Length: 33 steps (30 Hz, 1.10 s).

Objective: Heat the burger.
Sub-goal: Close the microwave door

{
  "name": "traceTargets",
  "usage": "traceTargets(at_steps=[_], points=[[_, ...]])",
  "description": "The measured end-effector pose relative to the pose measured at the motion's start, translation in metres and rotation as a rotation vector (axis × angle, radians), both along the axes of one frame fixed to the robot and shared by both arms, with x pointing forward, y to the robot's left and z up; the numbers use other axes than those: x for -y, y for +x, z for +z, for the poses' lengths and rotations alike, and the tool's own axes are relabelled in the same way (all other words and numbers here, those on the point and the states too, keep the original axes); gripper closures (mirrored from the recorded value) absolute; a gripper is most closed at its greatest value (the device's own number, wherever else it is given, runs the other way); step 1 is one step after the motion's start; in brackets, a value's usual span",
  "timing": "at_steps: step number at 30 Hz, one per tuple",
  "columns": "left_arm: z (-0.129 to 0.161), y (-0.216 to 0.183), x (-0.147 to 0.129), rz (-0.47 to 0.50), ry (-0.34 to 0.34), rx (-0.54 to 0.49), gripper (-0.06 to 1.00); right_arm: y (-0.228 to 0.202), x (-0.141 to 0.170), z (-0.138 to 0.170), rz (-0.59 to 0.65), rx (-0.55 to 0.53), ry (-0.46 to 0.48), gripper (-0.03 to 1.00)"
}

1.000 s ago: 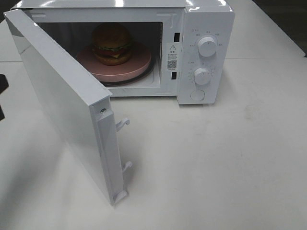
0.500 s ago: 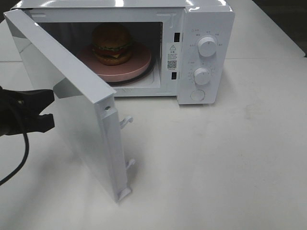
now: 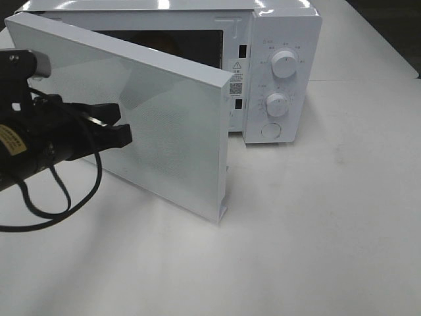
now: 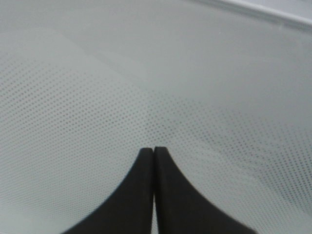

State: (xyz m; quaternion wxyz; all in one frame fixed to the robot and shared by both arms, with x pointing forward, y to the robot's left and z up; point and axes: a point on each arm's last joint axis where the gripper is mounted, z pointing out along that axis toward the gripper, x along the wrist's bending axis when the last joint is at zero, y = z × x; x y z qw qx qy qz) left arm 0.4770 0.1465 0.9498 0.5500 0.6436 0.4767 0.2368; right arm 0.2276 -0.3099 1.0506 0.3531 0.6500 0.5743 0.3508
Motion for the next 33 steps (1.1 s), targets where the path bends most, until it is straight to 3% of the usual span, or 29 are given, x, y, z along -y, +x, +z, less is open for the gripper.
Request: traceTargets(at_steps=[26, 33], points=[[0.015, 0.087, 0.07, 0.016, -0.047, -0.065, 0.94, 0.0, 0.0, 0.0, 0.0, 0.0, 0.0, 0.21], [0.005, 0.094, 0.087, -0.018, -0.007, -0.129, 0.94, 0.0, 0.0, 0.0, 0.0, 0.0, 0.0, 0.21]])
